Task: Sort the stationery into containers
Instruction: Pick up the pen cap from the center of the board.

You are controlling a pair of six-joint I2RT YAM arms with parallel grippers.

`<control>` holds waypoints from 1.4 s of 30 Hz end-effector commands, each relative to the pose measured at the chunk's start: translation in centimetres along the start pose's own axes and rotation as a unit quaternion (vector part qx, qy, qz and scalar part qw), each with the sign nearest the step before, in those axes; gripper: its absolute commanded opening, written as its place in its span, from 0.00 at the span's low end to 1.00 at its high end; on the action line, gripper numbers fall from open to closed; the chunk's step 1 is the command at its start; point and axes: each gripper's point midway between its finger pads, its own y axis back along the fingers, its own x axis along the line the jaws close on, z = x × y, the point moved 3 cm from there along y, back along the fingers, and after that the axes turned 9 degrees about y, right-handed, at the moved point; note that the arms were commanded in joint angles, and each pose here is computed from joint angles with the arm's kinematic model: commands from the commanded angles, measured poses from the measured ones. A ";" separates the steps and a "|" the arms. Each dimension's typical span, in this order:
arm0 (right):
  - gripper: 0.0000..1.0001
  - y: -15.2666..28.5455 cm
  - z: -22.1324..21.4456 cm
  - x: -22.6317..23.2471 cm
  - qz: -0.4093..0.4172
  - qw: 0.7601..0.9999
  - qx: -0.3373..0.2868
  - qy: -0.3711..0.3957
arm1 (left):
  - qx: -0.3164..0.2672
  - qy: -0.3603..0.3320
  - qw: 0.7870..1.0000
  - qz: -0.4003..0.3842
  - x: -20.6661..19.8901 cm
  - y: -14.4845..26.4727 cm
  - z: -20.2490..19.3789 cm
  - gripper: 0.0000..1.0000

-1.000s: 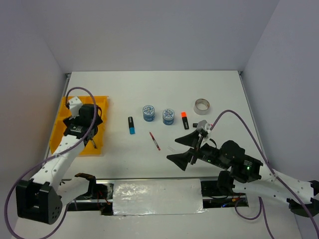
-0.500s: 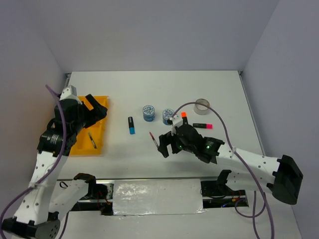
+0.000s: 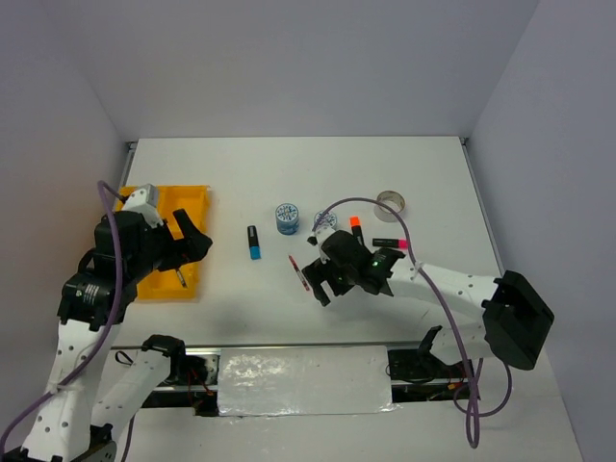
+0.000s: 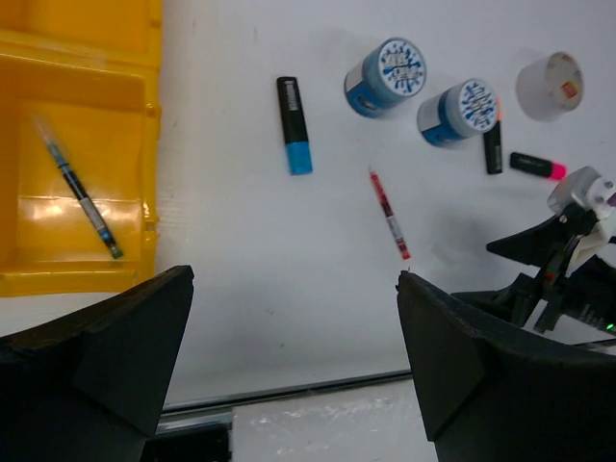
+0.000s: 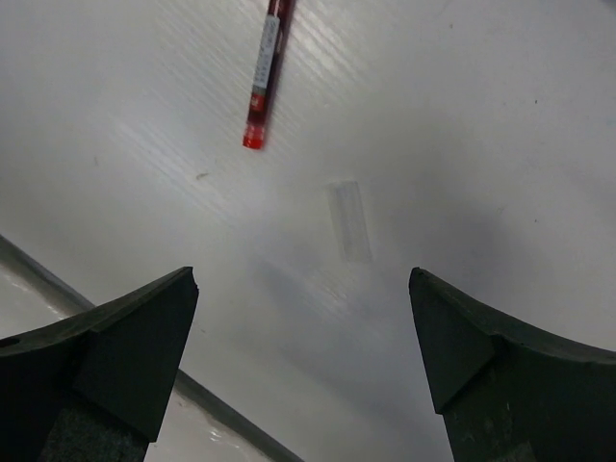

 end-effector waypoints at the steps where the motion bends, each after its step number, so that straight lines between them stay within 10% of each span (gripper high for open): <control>1: 0.97 -0.2 0.1 -0.6 -0.009 0.999 0.028 0.034 | 0.001 -0.048 0.999 0.013 1.2 0.7 -0.6 0.99; 11: 0.63 -2.2 1.4 -1.0 -0.010 0.995 0.060 0.082 | 0.013 -0.098 0.995 -0.015 2.1 0.0 -2.5 0.99; 42: 0.12 -5.7 -2.5 -1.3 0.036 0.984 0.158 0.070 | 0.024 -0.098 0.994 -0.049 1.8 -0.7 -3.7 0.99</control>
